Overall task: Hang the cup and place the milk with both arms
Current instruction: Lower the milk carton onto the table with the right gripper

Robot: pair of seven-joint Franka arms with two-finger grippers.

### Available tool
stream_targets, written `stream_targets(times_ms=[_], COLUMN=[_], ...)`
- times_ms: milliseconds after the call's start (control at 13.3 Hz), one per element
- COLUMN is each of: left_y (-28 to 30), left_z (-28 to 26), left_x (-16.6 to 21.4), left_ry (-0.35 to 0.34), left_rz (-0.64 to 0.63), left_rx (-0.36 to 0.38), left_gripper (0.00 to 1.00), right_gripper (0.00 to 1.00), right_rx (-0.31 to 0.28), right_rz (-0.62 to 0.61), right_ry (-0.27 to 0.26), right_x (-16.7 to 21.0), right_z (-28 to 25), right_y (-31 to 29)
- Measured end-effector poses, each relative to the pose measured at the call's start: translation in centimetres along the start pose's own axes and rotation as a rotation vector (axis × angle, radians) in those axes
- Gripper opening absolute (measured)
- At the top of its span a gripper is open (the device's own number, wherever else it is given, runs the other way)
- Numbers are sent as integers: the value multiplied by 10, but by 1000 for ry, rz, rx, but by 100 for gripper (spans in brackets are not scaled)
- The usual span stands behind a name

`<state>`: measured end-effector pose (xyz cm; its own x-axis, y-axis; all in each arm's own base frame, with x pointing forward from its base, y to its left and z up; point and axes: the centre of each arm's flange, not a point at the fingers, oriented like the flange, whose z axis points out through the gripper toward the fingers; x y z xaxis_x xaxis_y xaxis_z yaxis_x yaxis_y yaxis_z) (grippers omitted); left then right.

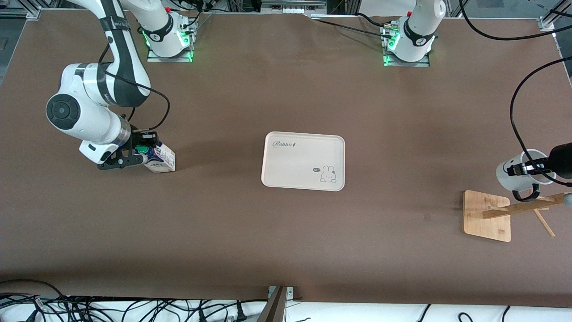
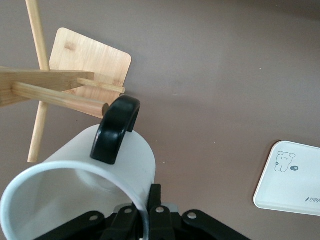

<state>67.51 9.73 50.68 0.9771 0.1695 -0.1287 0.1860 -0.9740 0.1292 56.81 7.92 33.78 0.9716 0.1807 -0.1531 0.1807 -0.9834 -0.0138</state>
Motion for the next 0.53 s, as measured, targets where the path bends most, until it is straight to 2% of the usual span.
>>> stream_targets(times_ms=[150, 225, 376, 526], left_y=[1, 0, -2, -8], left_z=[-7, -9, -7, -1], left_x=[0, 0, 1, 5], left_ry=[12, 16, 15, 5], left_rz=[6, 7, 6, -3], left_rx=[35, 47, 55, 56], left_gripper=[6, 6, 6, 6], right_gripper=[52, 52, 64, 67], right_rx=[0, -1, -1, -1], right_rz=[1, 1, 1, 2], right_ry=[0, 2, 2, 4], right_x=[-1, -1, -1, -1], right_z=[2, 3, 3, 3], right_y=[0, 0, 1, 1])
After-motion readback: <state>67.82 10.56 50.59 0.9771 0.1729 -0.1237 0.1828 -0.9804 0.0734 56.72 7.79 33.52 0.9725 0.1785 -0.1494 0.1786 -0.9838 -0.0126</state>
